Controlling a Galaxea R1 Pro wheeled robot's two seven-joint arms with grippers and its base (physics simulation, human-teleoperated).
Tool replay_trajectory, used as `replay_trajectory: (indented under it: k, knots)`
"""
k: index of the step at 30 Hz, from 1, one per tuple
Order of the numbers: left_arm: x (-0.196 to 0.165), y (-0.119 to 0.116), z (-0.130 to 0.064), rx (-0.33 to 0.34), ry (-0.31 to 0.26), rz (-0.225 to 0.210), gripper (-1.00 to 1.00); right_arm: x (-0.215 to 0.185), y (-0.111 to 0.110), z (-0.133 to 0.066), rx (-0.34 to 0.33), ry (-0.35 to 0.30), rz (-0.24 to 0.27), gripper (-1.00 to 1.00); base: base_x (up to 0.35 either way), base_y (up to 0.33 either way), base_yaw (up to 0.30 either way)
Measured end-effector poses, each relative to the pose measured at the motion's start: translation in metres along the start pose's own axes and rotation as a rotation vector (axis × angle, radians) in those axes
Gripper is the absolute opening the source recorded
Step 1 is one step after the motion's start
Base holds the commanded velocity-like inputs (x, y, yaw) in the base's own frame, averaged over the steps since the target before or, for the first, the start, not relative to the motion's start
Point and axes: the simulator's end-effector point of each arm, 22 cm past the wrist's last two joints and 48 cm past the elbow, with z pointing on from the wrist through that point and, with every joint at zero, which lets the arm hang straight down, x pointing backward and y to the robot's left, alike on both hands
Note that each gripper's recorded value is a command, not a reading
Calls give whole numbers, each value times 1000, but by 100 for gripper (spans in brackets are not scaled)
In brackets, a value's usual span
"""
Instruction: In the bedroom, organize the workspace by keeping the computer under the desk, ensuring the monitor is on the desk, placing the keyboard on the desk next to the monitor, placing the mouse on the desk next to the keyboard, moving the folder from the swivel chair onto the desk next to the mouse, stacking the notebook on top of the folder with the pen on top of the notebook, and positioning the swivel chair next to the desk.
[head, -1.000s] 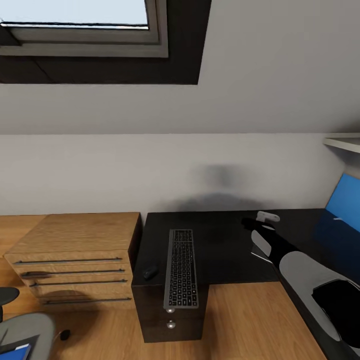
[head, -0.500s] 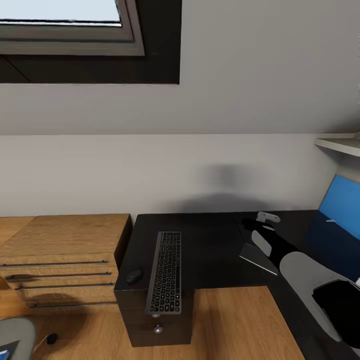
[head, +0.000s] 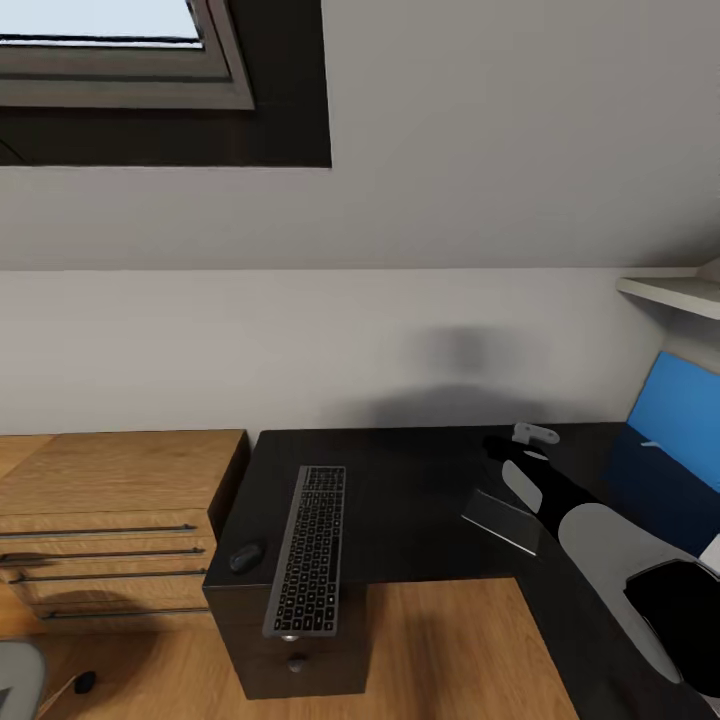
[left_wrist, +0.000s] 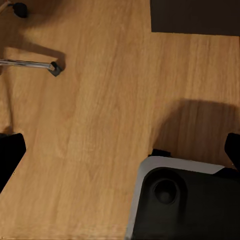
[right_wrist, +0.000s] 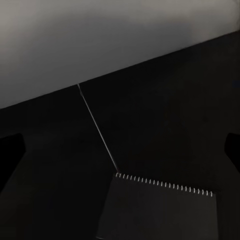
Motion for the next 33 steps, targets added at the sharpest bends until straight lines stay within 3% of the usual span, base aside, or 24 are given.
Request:
replay_trajectory:
  k: [3, 6, 9, 16, 25, 28, 33]
  knots:
    - [11, 20, -4, -24, -8, 12, 100, 1, -2, 0, 2, 1, -1, 100, 1, -8, 0]
    - [7, 41, -7, -48, -66, 14, 100, 2, -3, 1, 4, 3, -2, 100, 0, -4, 0]
    - [1, 48, -10, -50, -110, 13, 100, 3, -3, 1, 5, 5, -3, 100, 0, -2, 0]
    - [-12, 37, -17, -24, -196, -7, 100, 6, -5, 1, 6, 20, -6, 100, 0, 0, 0]
    - [-16, 32, -20, -17, -223, -21, 100, 26, -17, 2, 27, 91, -25, 100, 0, 0, 0]
    - [-17, 31, -21, -18, -228, -24, 100, 40, -23, 1, 37, 151, -43, 100, 62, 0, 0]
    - [-17, 31, -21, -18, -229, -25, 100, 43, -25, 1, 40, 164, -47, 100, 220, 0, 0]
